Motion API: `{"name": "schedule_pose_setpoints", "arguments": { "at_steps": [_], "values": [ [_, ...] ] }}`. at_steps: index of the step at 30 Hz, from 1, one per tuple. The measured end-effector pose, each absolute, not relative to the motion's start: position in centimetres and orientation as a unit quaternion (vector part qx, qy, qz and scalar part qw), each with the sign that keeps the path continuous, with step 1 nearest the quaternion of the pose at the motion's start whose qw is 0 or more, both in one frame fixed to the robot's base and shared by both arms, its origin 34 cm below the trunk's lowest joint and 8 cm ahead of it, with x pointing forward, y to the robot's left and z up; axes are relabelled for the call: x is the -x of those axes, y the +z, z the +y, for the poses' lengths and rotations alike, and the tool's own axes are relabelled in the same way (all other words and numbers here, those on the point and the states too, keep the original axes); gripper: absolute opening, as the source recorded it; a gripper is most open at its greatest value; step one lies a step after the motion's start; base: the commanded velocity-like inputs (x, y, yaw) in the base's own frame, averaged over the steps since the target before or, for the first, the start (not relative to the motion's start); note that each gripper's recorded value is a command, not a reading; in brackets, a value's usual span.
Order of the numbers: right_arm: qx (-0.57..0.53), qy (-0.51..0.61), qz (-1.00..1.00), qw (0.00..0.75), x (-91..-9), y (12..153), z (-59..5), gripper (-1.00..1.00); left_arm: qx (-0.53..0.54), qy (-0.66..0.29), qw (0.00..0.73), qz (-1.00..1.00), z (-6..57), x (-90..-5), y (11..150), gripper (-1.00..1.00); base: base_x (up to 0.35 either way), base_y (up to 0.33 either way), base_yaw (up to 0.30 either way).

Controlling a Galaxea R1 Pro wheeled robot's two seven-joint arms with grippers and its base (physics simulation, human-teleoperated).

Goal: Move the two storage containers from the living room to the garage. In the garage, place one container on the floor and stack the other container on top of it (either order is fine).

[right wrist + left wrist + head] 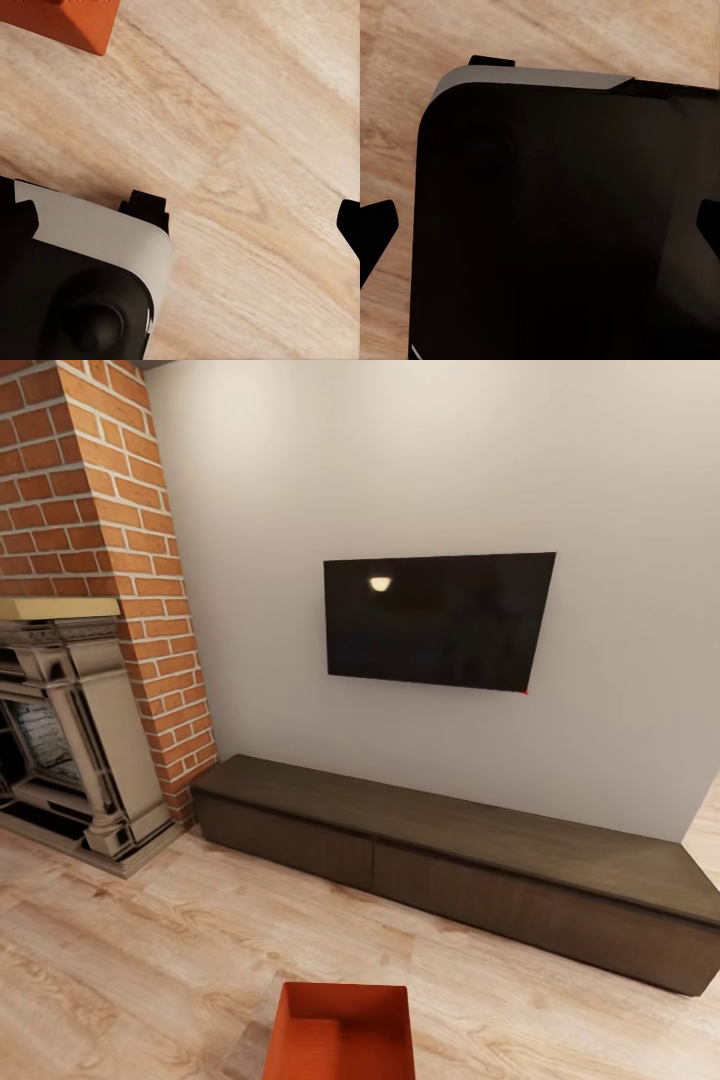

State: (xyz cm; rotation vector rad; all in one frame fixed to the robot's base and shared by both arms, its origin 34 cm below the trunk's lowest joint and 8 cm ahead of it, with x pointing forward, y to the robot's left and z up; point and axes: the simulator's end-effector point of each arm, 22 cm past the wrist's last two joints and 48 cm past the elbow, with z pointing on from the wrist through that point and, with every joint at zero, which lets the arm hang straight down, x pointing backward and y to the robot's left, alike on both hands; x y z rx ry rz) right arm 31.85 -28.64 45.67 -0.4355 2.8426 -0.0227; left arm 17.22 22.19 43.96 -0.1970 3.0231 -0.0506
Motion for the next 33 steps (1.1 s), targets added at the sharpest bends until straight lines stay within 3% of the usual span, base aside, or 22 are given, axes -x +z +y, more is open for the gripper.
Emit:
{"name": "schedule_pose_setpoints", "arguments": {
  "at_steps": [18, 33],
  "values": [
    [0.150, -0.008, 0.980, 0.132, -31.85, 45.67, -28.64, 1.00, 0.065, -0.017, 0.056, 0.996, 22.19, -17.22, 43.96, 1.00, 0.000, 0.114, 0.000],
    [0.150, -0.005, 0.980, 0.132, -31.83, 45.65, -28.23, 1.00, 0.065, -0.017, 0.056, 0.996, 22.18, -17.22, 43.96, 1.00, 0.000, 0.010, -0.047]
  ]
}}
